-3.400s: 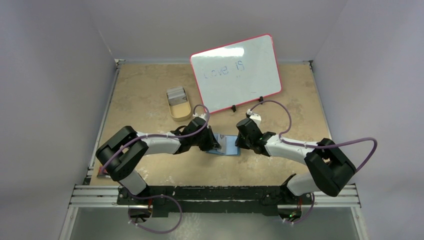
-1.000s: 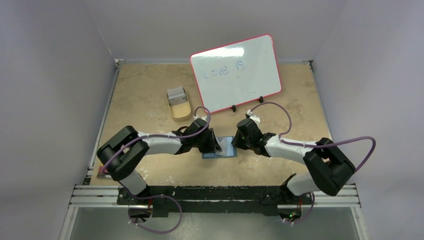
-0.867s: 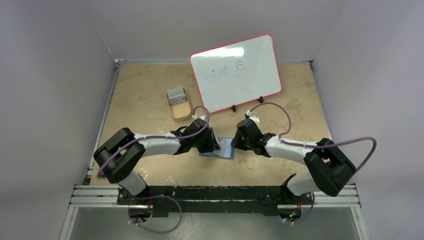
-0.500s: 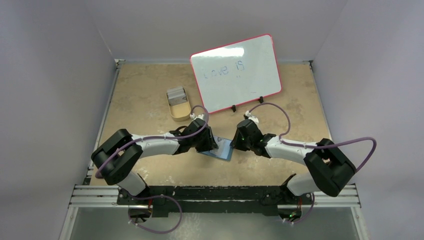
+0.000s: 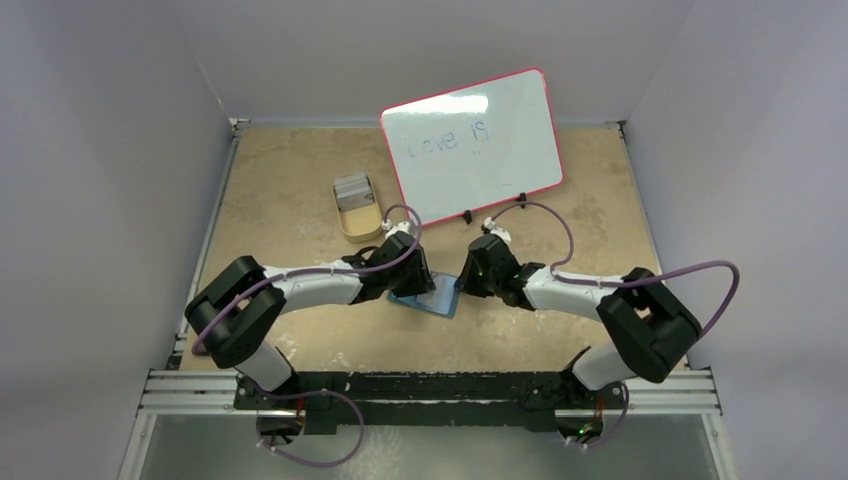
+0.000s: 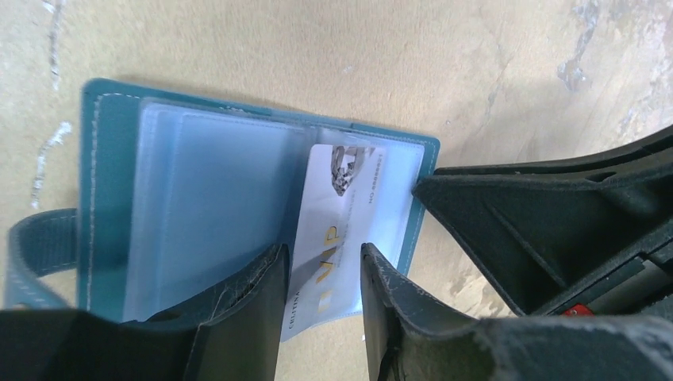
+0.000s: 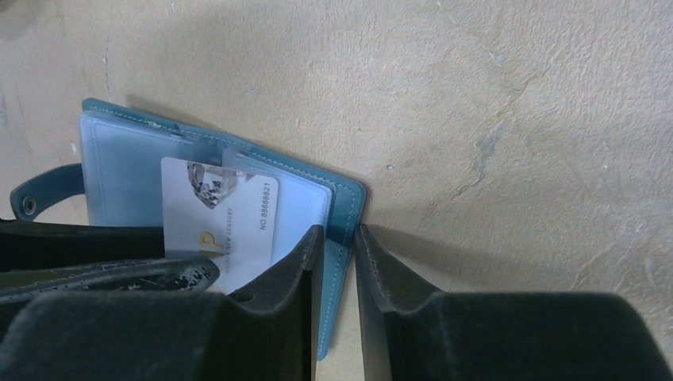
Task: Put the credit cards into the card holder
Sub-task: Insert the credit card into the card holder.
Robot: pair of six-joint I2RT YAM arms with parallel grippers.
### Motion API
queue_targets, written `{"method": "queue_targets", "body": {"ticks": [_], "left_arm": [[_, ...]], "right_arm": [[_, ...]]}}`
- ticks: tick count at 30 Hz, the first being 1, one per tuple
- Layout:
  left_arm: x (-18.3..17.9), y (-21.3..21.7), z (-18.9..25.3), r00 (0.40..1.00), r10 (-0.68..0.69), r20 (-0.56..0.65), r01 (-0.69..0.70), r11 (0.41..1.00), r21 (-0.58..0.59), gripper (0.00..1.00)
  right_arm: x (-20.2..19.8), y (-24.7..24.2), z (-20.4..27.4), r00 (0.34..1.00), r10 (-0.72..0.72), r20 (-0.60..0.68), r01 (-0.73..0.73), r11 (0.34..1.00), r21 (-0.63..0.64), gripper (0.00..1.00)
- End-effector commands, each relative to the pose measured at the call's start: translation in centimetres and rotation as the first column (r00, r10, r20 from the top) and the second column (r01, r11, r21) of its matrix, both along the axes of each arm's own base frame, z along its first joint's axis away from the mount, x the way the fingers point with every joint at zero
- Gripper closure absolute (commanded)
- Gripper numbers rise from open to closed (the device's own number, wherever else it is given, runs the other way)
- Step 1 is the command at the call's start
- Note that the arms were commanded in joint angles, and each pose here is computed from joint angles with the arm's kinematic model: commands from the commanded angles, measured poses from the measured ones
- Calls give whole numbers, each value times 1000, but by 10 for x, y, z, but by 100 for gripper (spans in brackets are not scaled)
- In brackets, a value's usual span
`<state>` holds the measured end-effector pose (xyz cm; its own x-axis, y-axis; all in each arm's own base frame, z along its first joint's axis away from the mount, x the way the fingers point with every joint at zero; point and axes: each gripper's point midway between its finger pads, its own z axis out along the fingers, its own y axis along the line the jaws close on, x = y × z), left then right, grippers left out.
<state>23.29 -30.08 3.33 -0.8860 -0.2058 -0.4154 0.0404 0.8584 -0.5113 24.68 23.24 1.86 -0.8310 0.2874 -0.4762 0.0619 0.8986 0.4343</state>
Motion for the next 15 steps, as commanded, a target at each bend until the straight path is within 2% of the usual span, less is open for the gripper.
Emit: {"method": "queue_targets", "body": {"ticks": [1, 15], "left_arm": [[18, 4, 18, 996, 22, 86, -25, 999, 36, 62], [24, 9, 22, 993, 23, 119, -32, 997, 74, 58]], "right_arm": [[0, -4, -6, 1000, 16, -7, -16, 998, -57, 76], [19, 0, -4, 999, 29, 16, -28, 995, -97, 76]]}}
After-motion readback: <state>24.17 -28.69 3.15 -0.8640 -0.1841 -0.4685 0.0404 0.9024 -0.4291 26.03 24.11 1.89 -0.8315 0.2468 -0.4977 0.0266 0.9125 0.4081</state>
